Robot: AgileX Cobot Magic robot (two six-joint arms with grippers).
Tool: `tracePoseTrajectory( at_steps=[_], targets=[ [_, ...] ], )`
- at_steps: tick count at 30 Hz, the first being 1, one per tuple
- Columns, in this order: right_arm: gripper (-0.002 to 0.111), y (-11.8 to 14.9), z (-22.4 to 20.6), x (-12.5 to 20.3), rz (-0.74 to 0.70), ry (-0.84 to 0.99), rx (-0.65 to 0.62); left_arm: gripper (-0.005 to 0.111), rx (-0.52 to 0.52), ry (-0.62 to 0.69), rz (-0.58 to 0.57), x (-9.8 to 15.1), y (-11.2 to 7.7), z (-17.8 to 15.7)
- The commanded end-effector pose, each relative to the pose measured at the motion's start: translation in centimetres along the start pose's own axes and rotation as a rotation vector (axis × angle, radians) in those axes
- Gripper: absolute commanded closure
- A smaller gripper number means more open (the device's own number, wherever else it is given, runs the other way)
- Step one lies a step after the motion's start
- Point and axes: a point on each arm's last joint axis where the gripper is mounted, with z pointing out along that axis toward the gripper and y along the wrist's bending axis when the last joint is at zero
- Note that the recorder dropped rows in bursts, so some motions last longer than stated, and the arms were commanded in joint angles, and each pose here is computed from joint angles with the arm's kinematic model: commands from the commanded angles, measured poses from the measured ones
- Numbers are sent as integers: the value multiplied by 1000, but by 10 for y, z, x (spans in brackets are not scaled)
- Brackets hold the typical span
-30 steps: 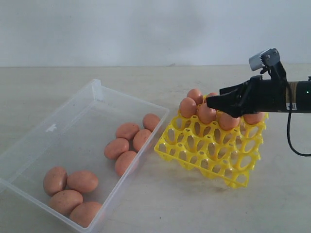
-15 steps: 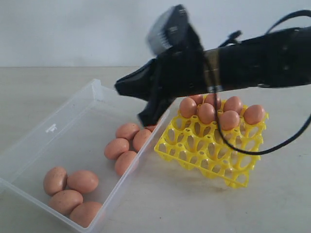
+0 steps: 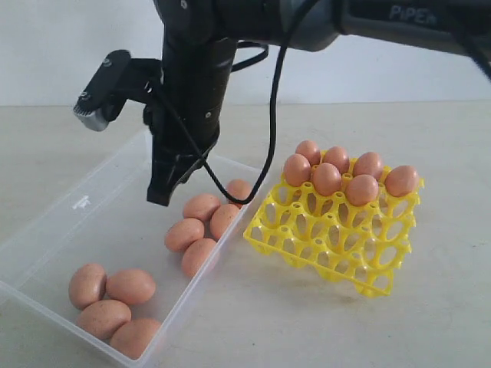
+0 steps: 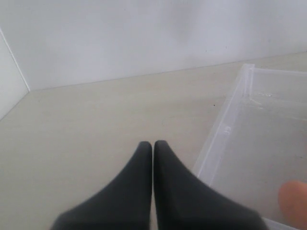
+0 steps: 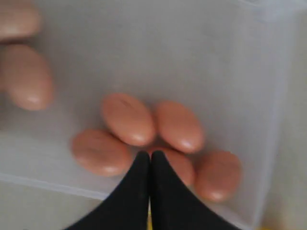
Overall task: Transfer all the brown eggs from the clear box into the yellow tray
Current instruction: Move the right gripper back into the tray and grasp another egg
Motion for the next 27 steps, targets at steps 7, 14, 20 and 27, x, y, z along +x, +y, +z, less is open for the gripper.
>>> tracePoseTrajectory(
  at_steps=[7, 14, 20, 27],
  targets=[
    [64, 12, 30, 9, -230, -38, -145, 105, 6, -6, -8, 0, -1, 0],
    [46, 6, 62, 23, -315, -50, 50, 105, 6, -6, -8, 0, -1, 0],
    [46, 8, 94, 22, -250, -93, 22, 105, 6, -4, -8, 0, 0, 0],
    [46, 10, 119, 31, -224, -46, -22, 105, 6, -4, -8, 0, 0, 0]
  ],
)
